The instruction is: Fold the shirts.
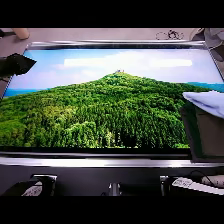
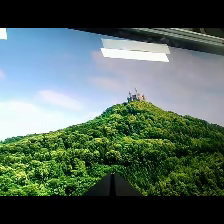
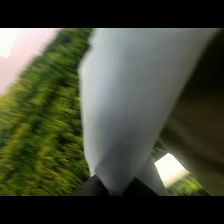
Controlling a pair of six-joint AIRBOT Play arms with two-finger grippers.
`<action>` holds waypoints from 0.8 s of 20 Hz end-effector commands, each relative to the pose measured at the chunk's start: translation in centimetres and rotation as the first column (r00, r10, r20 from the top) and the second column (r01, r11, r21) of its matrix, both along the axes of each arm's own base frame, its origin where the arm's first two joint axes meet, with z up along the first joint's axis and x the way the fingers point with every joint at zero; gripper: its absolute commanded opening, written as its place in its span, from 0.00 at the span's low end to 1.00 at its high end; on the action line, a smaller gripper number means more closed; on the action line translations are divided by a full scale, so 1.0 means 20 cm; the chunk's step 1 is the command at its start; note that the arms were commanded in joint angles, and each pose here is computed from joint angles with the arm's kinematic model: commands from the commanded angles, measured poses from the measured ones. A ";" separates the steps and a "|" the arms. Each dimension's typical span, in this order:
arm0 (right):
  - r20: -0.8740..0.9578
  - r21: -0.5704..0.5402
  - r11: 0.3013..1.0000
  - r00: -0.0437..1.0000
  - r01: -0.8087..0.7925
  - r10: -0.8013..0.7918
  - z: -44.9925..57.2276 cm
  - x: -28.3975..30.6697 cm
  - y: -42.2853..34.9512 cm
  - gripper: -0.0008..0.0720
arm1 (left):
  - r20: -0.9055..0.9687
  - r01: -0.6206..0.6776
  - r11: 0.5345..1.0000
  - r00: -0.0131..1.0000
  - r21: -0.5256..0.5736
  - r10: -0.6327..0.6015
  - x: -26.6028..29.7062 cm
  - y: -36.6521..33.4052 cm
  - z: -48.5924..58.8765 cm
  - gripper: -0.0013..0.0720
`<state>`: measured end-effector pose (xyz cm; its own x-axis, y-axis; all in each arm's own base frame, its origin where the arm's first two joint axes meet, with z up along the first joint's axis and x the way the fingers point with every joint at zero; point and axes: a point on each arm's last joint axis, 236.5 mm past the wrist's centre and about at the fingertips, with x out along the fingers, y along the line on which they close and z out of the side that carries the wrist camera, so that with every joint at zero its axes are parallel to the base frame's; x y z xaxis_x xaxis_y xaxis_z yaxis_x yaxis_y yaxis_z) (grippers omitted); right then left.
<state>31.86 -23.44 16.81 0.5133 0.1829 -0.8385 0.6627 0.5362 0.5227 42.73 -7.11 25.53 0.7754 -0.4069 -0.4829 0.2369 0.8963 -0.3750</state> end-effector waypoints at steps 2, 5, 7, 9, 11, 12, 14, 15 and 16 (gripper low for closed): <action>-0.374 -0.068 0.996 0.924 0.063 -0.084 -0.25 -0.47 -0.06 0.05 | 0.006 0.000 1.000 1.000 0.008 0.000 0.02 0.01 -0.01 0.07; -0.615 0.017 0.999 0.788 0.048 -0.028 -0.57 -0.79 0.06 0.05 | 0.005 -0.002 1.000 1.000 0.007 0.002 0.03 0.01 -0.01 0.07; -0.731 0.034 0.998 0.682 0.049 -0.008 -0.71 -0.97 0.09 0.05 | 0.006 -0.002 1.000 1.000 0.008 0.002 0.03 0.01 -0.01 0.07; -0.730 0.005 0.999 0.683 0.039 -0.023 -0.80 -0.98 0.06 0.05 | 0.005 -0.002 1.000 1.000 0.007 0.002 0.03 0.01 -0.01 0.07; -0.699 -0.047 0.998 0.712 0.033 -0.057 -0.82 -0.93 -0.01 0.15 | 0.006 -0.002 1.000 1.000 0.007 0.002 0.03 0.01 -0.01 0.07; -0.677 -0.081 0.996 0.733 0.024 -0.073 -0.82 -0.90 -0.05 0.56 | 0.008 -0.004 1.000 1.000 0.007 0.004 0.03 0.01 -0.01 0.07; -0.574 -0.145 0.989 0.816 -0.018 -0.069 -0.70 -0.75 -0.14 0.96 | 0.022 -0.012 1.000 1.000 0.005 0.012 0.04 0.02 0.00 0.07; -0.464 -0.226 0.974 0.879 -0.003 -0.105 -0.57 -0.61 -0.23 0.96 | 0.039 -0.019 1.000 0.999 0.008 0.018 0.05 0.02 0.02 0.07; -0.322 -0.315 0.949 0.940 0.004 -0.111 -0.40 -0.43 -0.31 0.95 | 0.063 -0.019 1.000 0.998 0.019 0.018 0.07 0.02 0.03 0.07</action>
